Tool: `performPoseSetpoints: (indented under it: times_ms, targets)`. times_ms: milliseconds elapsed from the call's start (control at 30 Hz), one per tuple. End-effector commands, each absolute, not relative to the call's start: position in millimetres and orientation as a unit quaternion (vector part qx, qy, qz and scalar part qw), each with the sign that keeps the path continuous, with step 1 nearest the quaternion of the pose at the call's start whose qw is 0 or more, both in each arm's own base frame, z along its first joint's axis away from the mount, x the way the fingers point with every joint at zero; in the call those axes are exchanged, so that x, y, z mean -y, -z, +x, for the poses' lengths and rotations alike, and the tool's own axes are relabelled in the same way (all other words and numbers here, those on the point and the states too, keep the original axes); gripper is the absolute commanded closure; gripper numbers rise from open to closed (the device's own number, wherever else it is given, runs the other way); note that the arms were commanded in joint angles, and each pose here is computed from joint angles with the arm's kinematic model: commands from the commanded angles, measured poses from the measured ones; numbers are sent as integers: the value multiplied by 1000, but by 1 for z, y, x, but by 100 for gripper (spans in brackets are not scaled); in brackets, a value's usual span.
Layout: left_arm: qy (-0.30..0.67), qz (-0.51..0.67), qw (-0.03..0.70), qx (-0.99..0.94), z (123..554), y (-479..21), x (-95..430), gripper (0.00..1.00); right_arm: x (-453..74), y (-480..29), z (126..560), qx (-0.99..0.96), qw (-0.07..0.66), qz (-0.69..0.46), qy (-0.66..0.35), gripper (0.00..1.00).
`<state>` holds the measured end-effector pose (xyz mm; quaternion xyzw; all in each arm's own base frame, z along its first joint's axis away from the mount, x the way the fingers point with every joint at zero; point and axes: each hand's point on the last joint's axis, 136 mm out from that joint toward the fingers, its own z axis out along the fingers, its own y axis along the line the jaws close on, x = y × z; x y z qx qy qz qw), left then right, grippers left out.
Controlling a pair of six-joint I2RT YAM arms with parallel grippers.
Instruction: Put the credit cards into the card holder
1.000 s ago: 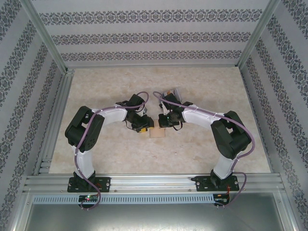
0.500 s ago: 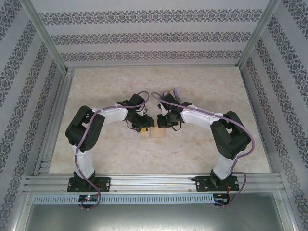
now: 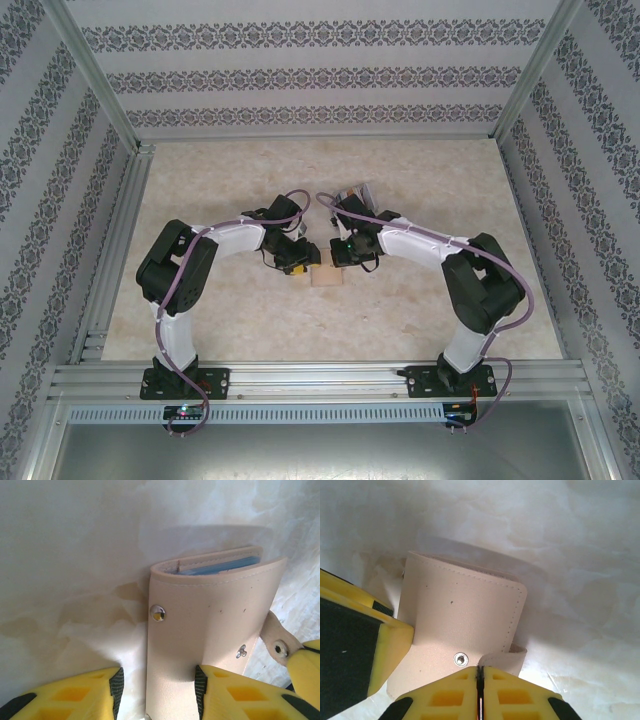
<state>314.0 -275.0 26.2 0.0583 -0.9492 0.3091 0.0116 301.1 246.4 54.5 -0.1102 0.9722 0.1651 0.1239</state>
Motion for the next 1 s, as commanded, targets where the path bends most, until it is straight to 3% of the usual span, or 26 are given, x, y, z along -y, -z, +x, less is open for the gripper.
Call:
performPoseSetpoints:
  times_ms: [0, 967]
  targets:
    - [-312, 23, -32, 949, 331, -13, 290, 55, -244, -61, 293, -972, 127, -119, -158, 88]
    - [-320, 23, -28, 947, 331, -8, 297, 56, -262, -62, 288, -967, 111, -130, -190, 88]
